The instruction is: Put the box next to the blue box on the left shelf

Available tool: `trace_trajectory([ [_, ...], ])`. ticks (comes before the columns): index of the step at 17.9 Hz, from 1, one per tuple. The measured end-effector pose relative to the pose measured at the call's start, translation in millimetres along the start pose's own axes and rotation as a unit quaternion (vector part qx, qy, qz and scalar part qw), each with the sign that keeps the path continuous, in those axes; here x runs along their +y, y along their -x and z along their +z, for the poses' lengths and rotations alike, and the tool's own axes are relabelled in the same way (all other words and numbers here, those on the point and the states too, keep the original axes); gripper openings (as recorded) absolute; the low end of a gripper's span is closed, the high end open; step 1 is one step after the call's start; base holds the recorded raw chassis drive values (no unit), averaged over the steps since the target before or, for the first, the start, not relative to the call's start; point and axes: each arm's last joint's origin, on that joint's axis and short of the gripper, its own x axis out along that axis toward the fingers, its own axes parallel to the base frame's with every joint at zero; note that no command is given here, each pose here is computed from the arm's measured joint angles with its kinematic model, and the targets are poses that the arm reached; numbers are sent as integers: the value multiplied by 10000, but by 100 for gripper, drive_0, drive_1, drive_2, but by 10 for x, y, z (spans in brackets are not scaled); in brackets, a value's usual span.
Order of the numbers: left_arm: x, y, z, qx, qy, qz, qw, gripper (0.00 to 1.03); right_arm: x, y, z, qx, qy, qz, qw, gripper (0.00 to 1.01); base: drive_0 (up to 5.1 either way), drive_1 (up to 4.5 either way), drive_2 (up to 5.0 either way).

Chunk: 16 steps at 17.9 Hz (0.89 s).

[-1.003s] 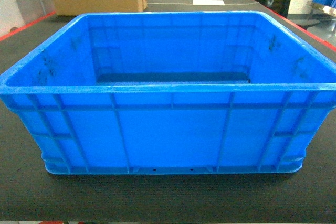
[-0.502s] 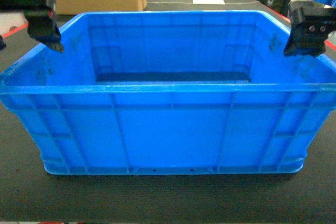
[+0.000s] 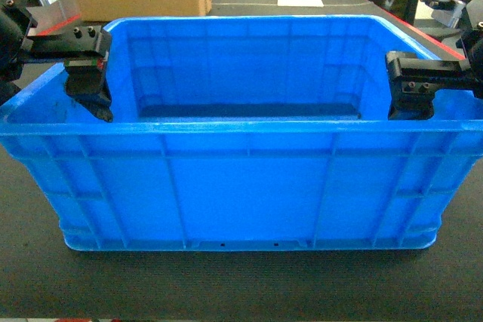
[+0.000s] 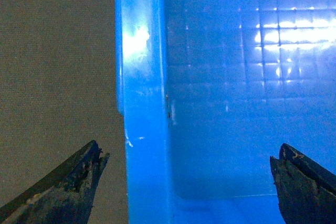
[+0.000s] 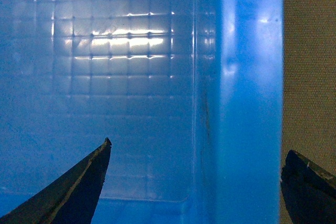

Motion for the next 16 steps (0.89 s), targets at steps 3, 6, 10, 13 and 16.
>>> trace_trajectory([
  [3,6,-52,-26,124,-19,83,9999,98,-5,1,9,-50,7,-104,9999,96,0,0,0],
  [6,13,-68,-13,12,-140,241,9996,93,-13,2,15,-101,60,-250,9996,67,0,0,0],
  [10,15,-73,-22,29,-124,225,9997,51,-11,25,29,-172,58,-235,9996,25,0,0,0],
  [13,7,-86,-46,49,-4,261,9996,22,10,94,27,-246,53,-71,9997,8,0,0,0],
  [16,36,-50,-38,-30,275,142,9995,8,11,105,19,-273,48,-90,9996,8,0,0,0],
])
